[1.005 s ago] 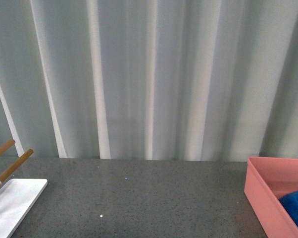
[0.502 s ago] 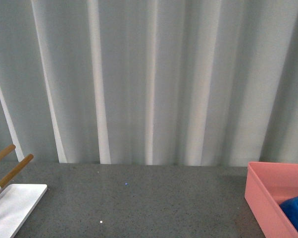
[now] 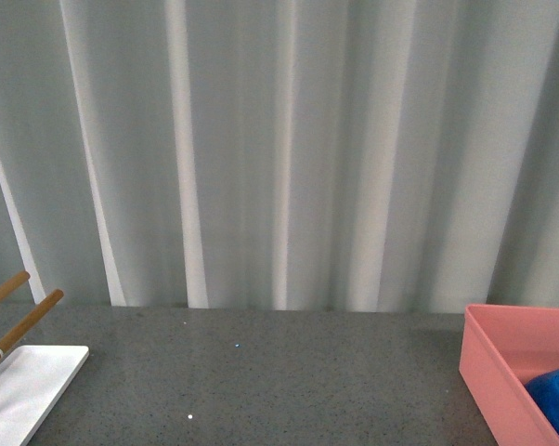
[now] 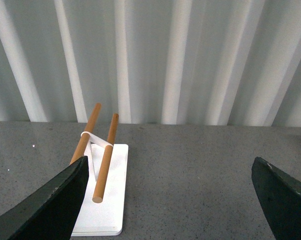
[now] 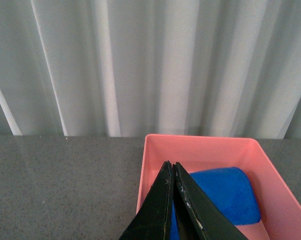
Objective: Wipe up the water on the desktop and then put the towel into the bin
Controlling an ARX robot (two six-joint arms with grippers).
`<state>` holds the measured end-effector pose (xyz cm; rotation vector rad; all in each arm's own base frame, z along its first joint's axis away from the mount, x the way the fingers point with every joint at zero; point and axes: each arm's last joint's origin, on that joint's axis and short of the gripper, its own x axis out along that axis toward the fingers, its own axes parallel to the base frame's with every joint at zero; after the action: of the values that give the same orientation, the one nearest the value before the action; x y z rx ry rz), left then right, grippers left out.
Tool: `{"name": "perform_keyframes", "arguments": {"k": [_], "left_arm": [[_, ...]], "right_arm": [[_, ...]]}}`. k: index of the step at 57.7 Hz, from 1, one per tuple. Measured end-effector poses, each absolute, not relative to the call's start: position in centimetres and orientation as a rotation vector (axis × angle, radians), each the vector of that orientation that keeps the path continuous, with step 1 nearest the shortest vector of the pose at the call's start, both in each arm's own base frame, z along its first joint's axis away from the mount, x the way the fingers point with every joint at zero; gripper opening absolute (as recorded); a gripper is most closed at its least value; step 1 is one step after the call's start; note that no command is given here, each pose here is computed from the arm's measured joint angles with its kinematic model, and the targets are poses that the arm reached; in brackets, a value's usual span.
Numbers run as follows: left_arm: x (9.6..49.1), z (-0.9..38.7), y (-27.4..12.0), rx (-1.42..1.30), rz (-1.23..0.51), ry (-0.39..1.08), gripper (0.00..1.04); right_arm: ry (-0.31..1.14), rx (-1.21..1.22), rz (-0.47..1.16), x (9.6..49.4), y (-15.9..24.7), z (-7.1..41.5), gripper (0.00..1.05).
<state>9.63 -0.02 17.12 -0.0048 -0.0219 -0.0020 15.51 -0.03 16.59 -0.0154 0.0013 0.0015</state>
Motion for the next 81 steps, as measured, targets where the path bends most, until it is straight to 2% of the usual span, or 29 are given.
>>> {"name": "perform_keyframes", "arguments": {"k": [38, 76, 81], "left_arm": [[9.6, 17.1, 0.0, -0.005, -0.002, -0.022, 0.98], [9.6, 17.1, 0.0, -0.005, -0.002, -0.022, 0.98], [9.6, 17.1, 0.0, -0.005, -0.002, -0.022, 0.98]], "right_arm": [[-0.024, -0.012, 0.001, 12.3, 0.0, 17.4, 0.03], [-0.027, -0.01, -0.001, 10.8, 0.0, 17.4, 0.03], [0.009, -0.01, -0.001, 10.0, 0.0, 16.9, 0.03]]}}
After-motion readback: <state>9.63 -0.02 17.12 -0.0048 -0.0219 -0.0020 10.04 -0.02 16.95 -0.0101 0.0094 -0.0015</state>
